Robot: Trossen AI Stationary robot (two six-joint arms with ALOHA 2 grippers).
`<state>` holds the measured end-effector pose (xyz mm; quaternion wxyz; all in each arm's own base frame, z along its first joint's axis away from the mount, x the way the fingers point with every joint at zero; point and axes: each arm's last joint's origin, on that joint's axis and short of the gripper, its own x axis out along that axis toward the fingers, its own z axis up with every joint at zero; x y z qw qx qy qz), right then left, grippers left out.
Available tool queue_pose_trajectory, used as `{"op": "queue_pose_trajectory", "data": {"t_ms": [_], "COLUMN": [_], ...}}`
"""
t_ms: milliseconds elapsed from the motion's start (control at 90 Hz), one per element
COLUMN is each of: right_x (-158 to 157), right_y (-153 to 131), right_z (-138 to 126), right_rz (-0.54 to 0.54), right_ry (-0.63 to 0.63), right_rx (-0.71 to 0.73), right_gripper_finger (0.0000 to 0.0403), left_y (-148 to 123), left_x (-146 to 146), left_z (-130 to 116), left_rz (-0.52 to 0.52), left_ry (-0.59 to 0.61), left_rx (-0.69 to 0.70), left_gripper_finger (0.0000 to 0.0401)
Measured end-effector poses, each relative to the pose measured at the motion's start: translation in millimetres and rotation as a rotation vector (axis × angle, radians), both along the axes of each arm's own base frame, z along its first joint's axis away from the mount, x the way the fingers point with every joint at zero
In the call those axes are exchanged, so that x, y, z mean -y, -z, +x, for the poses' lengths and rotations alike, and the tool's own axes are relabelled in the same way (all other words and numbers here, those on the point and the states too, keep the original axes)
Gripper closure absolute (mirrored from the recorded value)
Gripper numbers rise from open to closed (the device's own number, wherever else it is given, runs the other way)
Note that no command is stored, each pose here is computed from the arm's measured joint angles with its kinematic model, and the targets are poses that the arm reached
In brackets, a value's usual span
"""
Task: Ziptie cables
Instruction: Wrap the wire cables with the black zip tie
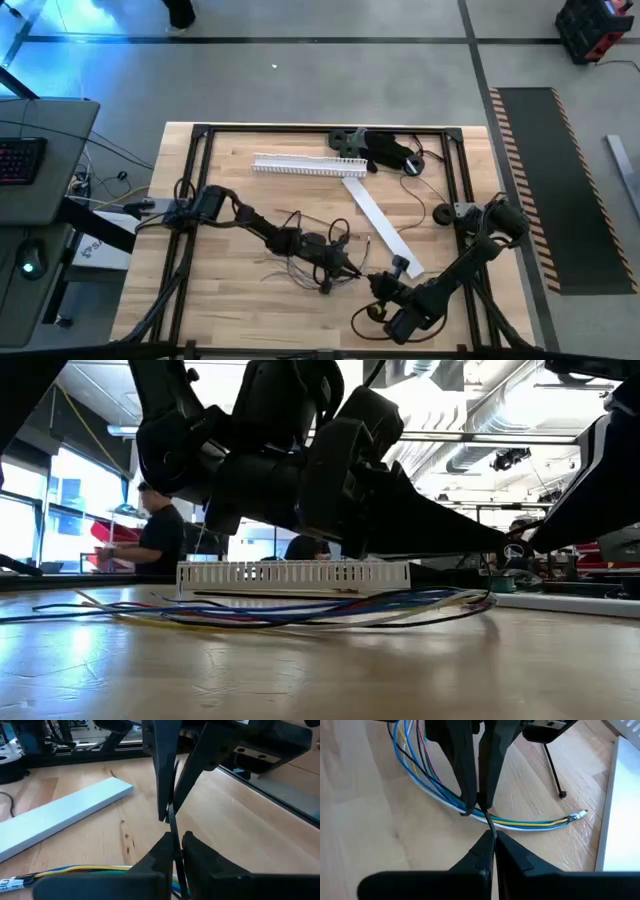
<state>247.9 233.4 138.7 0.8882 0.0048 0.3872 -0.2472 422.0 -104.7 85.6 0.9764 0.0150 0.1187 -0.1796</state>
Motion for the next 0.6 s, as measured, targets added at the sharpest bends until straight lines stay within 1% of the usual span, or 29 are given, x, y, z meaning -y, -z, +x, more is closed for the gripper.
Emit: {"op": "queue_pose_trajectory", "data": {"t_ms": [122, 322, 400, 500, 600], "right_x": [0.1, 0.0, 0.1, 0.0, 0.0], "right_y": [0.0, 0.0, 0.0, 0.1, 0.1], "right_z": [0.1, 0.0, 0.1, -0.1, -0.1], "right_rz": [0.0, -0.007, -0.007, -0.007, -0.006], "right_ry": [0.0, -0.009, -0.01, -0.011, -0.011], "right_rx": [0.001, -0.006, -0.007, -0.008, -0.009], "right_gripper_finger": [0.0403, 0.0403, 0.0403, 0.0403, 0.0403], "left_y": [0.3, 3.7, 3.7, 3.3, 4.7], "left_x": [-0.1, -1.9, -2.0, -2.0, -2.0], "left_z": [-0.1, -0.6, -0.6, -0.5, -0.4], "left_rz": [0.0, -0.003, -0.008, -0.009, -0.022], "left_ry": [-0.002, 0.006, 0.008, 0.009, 0.006], "left_rx": [-0.003, -0.043, -0.045, -0.041, -0.047], "left_gripper_finger": [0.0371, 0.0312, 0.0295, 0.0287, 0.0292]}}
